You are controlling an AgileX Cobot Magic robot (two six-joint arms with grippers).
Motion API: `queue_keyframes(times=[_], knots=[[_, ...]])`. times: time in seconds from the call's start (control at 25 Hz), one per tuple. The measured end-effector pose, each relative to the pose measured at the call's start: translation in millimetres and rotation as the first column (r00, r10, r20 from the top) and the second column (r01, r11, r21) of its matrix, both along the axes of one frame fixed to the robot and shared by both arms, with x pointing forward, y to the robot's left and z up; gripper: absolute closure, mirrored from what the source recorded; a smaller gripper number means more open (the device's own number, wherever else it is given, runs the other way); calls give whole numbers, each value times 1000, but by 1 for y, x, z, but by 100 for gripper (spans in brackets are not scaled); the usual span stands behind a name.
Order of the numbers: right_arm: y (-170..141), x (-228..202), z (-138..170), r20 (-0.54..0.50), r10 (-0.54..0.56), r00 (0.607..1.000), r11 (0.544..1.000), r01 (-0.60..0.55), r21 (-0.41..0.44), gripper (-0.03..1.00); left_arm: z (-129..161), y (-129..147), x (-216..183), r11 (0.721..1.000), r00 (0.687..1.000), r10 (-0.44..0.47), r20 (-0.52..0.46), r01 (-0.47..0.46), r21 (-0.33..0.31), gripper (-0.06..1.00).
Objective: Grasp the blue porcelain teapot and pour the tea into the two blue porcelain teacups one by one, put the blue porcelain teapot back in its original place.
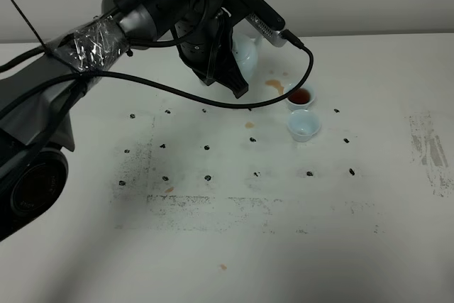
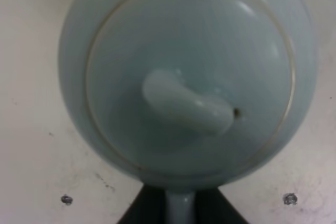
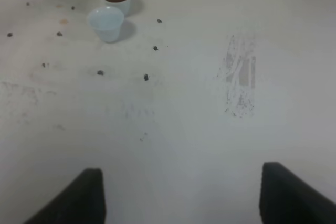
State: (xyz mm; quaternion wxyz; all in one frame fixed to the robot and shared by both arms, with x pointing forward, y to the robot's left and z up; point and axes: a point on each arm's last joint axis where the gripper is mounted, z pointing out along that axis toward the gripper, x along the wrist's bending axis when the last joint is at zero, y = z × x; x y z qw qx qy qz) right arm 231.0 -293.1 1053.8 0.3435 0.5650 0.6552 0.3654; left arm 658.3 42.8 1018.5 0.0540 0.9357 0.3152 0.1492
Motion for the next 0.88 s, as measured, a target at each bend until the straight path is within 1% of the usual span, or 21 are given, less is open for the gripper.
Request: queue_keyframes(times=[0.12, 0.2, 0.32, 0.44, 0.52, 0.6, 0.68, 0.72, 0.8, 0.88], knots=[[0, 0, 0, 0, 0, 1000, 1000, 0, 0, 38, -7, 3, -6, 1000, 999, -2, -33, 2, 7, 89], [0, 0, 0, 0, 0, 1000, 1000, 0, 0, 38, -18, 6, -12, 1000, 999, -10, -47, 11, 12, 89], [0, 0, 0, 0, 0, 1000, 1000, 0, 0, 38, -31, 13, -24, 1000, 999, -27, -45, 27, 8, 89], [0, 0, 0, 0, 0, 1000, 1000, 0, 0, 38, -38, 22, -39, 999, 998, -49, -39, 49, 3, 89], [0, 0, 0, 0, 0, 1000, 1000, 0, 0, 38, -42, 28, -47, 996, 996, -84, -39, 85, 10, 89], [0, 0, 0, 0, 0, 1000, 1000, 0, 0, 38, -45, 32, -54, 989, 989, -143, -40, 144, 24, 89], [0, 0, 0, 0, 0, 1000, 1000, 0, 0, 38, -46, 33, -56, 976, 977, -210, -36, 212, 40, 89], [0, 0, 0, 0, 0, 1000, 1000, 0, 0, 38, -46, 33, -57, 966, 967, -252, -36, 254, 52, 89], [0, 0, 0, 0, 0, 1000, 1000, 0, 0, 38, -46, 33, -56, 939, 942, -336, -30, 337, 74, 89], [0, 0, 0, 0, 0, 1000, 1000, 0, 0, 38, -45, 32, -55, 898, 904, -427, -28, 428, 102, 89]])
